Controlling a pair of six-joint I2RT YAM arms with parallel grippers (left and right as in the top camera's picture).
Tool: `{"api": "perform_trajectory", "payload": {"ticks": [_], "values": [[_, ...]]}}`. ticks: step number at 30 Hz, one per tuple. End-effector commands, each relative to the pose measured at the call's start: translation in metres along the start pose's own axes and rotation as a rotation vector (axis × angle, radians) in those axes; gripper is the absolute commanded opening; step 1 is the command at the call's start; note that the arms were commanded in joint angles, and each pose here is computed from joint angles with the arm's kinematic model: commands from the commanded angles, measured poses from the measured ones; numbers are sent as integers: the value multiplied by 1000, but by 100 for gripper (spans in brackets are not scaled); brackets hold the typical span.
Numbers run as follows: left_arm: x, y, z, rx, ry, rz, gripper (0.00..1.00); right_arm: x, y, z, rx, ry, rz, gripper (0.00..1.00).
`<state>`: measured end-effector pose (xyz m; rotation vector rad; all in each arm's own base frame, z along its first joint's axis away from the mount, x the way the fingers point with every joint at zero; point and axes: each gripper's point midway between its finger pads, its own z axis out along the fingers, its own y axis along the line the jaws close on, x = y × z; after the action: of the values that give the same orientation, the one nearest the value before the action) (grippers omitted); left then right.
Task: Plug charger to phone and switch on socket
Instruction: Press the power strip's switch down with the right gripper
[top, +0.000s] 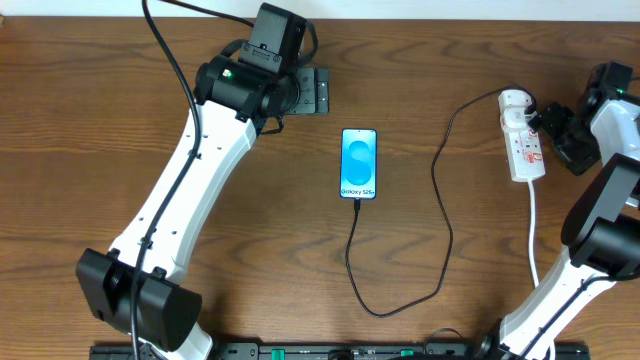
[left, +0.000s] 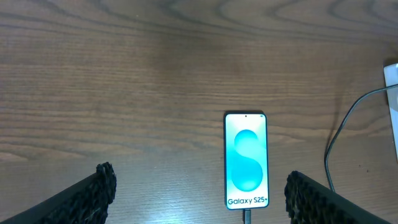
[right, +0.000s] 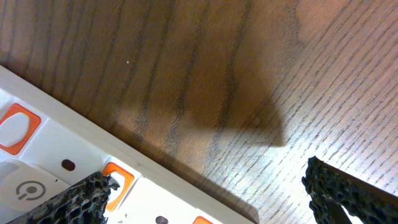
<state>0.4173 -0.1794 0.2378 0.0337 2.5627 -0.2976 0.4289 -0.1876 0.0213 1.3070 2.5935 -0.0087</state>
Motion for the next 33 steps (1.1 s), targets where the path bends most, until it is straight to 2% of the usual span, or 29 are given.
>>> {"api": "perform_trajectory", "payload": {"ticks": [1,33], "values": [[0,2,3,-14,3,11,89,32,19,17,-28,100,-50,99],[0,2,3,-14,3,11,89,42,17,18,-27,137,-63,99]]}}
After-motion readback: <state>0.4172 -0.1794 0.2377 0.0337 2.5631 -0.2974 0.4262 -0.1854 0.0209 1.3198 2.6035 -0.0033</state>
